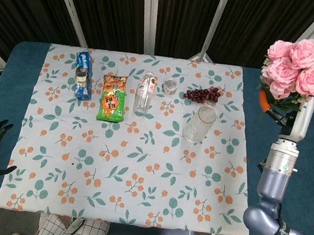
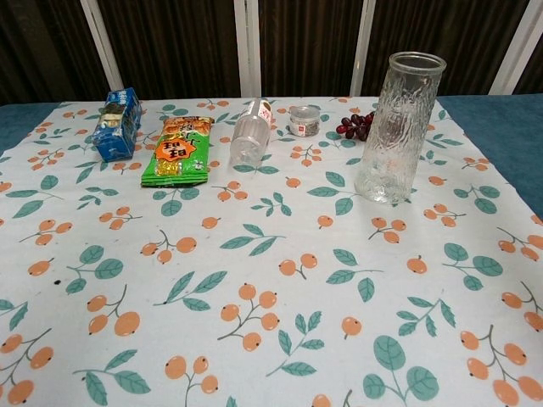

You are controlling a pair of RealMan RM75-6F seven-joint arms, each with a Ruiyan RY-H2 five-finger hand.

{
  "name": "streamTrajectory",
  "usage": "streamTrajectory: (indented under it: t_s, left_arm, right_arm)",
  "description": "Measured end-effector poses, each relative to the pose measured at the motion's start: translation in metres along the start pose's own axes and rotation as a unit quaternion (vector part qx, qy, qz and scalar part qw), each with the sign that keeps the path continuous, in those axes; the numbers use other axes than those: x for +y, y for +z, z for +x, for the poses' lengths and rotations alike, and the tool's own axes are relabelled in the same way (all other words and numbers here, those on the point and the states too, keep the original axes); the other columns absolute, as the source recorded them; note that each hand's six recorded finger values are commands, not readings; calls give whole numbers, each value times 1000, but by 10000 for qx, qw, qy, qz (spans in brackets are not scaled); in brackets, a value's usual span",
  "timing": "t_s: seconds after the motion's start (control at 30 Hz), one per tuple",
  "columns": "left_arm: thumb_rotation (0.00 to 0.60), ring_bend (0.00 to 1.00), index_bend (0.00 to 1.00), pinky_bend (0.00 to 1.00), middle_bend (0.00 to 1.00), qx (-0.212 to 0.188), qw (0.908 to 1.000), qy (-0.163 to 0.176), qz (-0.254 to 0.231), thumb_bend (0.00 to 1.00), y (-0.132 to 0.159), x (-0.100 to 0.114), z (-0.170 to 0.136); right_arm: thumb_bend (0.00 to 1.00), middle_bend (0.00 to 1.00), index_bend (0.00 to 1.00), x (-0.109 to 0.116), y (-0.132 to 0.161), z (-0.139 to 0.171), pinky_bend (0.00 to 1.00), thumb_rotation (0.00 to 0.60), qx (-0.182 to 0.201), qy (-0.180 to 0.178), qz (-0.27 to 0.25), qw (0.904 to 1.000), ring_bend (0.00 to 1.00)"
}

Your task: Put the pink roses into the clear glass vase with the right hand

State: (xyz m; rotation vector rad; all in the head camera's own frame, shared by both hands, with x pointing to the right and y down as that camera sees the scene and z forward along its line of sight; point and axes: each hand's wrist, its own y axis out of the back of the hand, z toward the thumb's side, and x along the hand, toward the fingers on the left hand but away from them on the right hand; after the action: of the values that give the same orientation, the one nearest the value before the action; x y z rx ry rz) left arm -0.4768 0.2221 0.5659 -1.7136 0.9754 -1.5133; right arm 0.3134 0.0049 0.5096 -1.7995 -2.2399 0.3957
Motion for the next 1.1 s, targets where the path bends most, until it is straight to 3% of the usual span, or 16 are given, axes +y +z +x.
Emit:
streamTrajectory:
  t_s: [0.57, 0.83, 1.1]
  left_arm:
    - [600, 0, 0, 0, 0, 21, 10000, -60, -62, 0, -2, 0, 1]
    - [600, 0, 0, 0, 0, 8, 9999, -90, -120, 0, -2, 0, 1]
    - [600, 0, 0, 0, 0, -7, 9999, -74, -123, 0, -2, 1, 1]
  right_arm:
    - [310, 505, 464, -99, -4, -14, 245, 600, -128, 367, -311, 9988, 496]
    - [309, 505, 464, -111, -11, -10, 245, 600, -163, 400, -233, 9988, 496]
    - [310, 505, 464, -107, -7, -7, 245, 600, -129, 365, -272, 9989, 496]
